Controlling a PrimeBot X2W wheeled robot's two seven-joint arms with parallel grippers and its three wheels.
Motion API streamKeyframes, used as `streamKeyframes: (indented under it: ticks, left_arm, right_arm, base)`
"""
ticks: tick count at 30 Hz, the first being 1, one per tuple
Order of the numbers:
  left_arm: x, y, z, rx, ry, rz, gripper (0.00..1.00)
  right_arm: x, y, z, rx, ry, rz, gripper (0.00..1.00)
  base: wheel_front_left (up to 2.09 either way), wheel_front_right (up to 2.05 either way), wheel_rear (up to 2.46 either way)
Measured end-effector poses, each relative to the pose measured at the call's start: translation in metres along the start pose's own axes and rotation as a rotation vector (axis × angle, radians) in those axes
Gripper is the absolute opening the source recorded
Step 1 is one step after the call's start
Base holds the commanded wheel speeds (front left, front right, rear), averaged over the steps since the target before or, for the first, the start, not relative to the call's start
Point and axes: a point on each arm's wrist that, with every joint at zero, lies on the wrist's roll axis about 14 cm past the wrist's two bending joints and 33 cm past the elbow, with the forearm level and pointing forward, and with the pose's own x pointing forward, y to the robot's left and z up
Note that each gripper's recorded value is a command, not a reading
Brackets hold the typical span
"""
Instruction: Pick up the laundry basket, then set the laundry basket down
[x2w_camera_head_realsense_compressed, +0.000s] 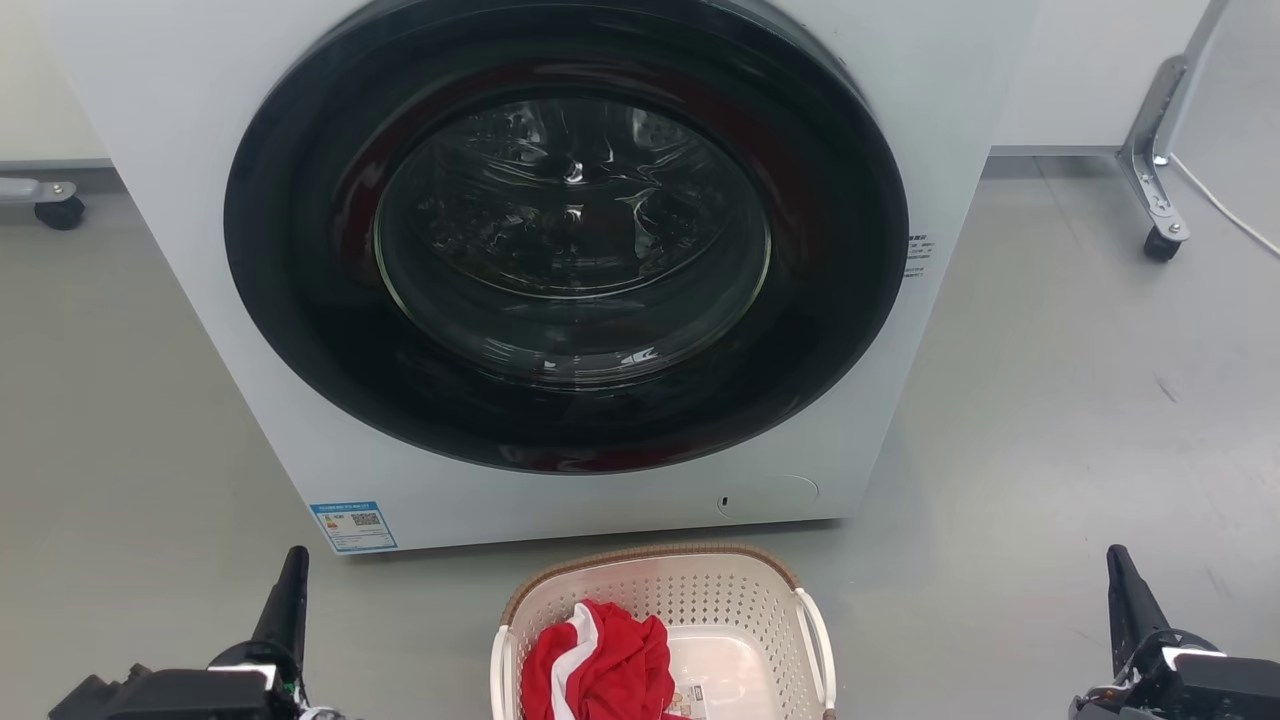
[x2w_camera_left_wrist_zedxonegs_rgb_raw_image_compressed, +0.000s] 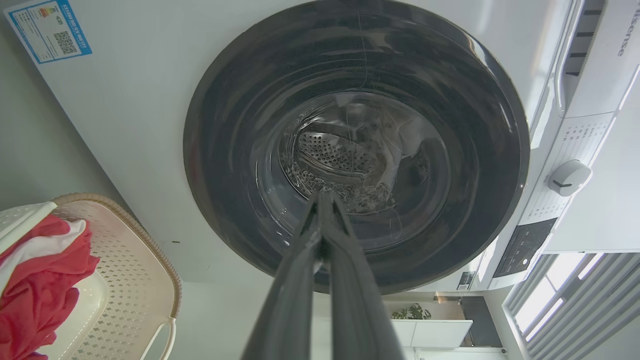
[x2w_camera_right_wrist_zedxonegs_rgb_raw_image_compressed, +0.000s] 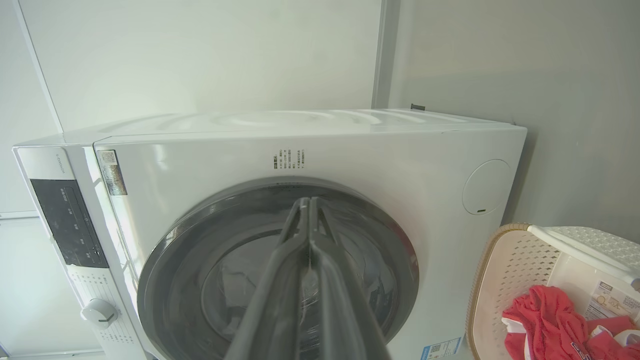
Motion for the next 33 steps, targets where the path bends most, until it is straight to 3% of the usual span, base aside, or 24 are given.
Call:
streamKeyframes:
  ticks: [33]
  left_arm:
    - [0.0010, -0.0023, -0.0001, -0.022, 0.000, -0.012, 0.00]
  right_arm:
    - [0.0022, 0.0032, -0.0004, 0.012, 0.002, 0.009, 0.00]
  base:
    - [0.00, 0.00, 0.00]
